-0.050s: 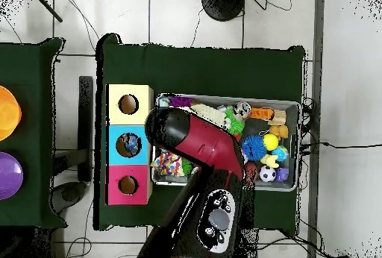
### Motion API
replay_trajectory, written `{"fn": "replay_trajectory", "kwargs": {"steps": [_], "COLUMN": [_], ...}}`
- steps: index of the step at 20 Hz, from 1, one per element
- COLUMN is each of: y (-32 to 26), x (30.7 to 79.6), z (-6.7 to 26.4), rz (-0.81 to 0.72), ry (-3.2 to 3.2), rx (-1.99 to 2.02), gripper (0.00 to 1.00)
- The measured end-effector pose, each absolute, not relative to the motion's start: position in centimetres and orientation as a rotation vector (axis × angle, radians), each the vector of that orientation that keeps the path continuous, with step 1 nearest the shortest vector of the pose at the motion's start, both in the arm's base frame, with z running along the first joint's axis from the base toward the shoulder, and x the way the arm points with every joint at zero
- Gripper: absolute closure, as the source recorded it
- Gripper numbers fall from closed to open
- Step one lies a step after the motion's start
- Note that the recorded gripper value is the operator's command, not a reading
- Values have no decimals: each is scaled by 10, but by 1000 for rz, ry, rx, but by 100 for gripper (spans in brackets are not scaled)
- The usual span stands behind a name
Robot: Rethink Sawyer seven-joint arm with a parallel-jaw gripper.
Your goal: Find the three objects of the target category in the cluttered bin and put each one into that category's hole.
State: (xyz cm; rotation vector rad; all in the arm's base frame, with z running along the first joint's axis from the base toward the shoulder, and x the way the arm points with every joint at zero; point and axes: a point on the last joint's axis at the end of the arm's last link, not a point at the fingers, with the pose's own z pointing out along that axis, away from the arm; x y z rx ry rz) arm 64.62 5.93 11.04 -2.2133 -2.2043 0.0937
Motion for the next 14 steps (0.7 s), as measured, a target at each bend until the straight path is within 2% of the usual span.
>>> {"fn": "replay_trajectory", "kwargs": {"steps": [14], "y": [87], "x": [612], "z": [88], "rz": [89], "ry": [-2027], "rx": [-2233], "gripper": [0]}}
